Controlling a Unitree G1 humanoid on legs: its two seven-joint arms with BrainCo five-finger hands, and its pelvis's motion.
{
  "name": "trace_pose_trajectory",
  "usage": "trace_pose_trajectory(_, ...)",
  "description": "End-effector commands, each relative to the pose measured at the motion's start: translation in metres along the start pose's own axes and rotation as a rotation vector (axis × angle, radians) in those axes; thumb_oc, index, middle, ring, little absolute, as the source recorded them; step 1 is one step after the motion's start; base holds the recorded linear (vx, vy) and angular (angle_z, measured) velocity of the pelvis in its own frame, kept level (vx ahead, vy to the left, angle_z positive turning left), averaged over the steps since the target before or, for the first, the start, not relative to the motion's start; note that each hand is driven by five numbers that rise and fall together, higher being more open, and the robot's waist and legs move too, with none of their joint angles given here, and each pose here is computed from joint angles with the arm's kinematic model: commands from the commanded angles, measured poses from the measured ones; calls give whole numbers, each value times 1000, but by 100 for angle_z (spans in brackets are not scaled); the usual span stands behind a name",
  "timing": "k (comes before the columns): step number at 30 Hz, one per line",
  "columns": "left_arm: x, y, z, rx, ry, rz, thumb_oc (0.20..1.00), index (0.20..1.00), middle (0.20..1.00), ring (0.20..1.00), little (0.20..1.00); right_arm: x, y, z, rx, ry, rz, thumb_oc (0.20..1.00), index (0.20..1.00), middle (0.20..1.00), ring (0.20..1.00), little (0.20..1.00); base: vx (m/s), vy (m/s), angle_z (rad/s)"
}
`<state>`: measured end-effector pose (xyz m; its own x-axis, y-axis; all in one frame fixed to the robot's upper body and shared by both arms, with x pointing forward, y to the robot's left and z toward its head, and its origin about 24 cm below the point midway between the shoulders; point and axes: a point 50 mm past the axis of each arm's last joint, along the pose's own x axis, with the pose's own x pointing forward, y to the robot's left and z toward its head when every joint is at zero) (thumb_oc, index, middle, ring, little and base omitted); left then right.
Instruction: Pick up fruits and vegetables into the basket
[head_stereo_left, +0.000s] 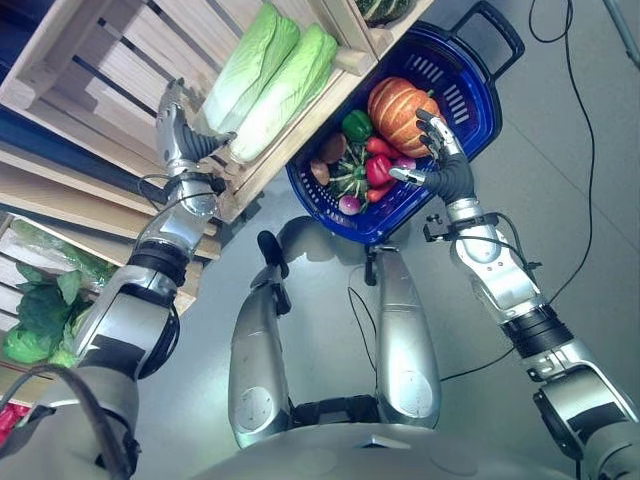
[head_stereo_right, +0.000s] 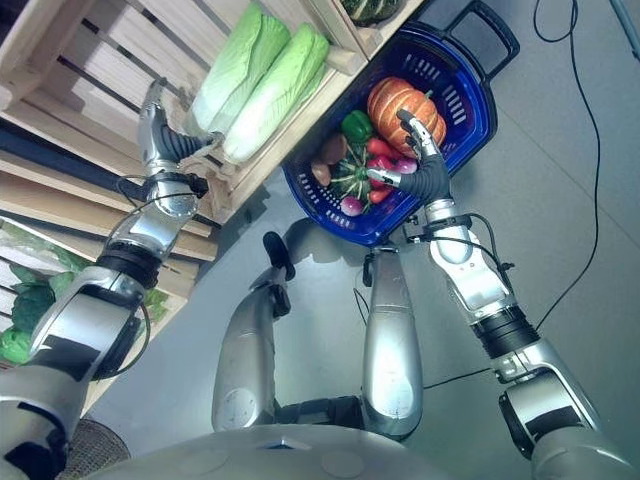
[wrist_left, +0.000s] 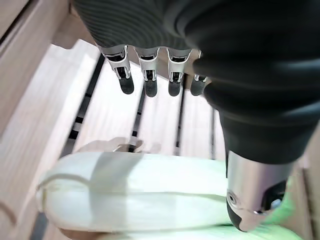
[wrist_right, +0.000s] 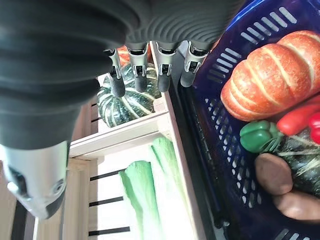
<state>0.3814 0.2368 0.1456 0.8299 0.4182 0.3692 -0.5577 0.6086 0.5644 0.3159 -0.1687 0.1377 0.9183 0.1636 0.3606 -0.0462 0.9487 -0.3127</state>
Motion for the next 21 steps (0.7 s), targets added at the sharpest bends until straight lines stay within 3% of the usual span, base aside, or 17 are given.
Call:
trace_pose_trajectory(1, 21, 39, -13, 13, 88, 148, 1000, 1000, 1000, 1000, 1000, 1, 3, 24, 26, -112, 23, 1000, 1000, 1000, 1000, 1000, 6, 32, -5)
trace_pose_trajectory(7, 31, 52, -17, 49, 146, 175, 1000, 1000, 1000, 1000, 1000, 2, -1, 28, 31, -123, 20, 1000, 1000, 1000, 1000, 1000, 14, 30, -3)
trace_pose_trajectory(13, 37, 54, -18, 56, 197, 91, 1000, 1000, 1000, 1000, 1000, 4, -3, 33, 44, -131, 32, 1000, 1000, 1000, 1000, 1000, 25, 38, -8)
trace_pose_trajectory(21, 31, 34, -20, 23, 224, -54, 1000, 1000, 1000, 1000, 1000, 4, -2, 32, 45, -118, 50, 1000, 1000, 1000, 1000, 1000, 51, 34, -7)
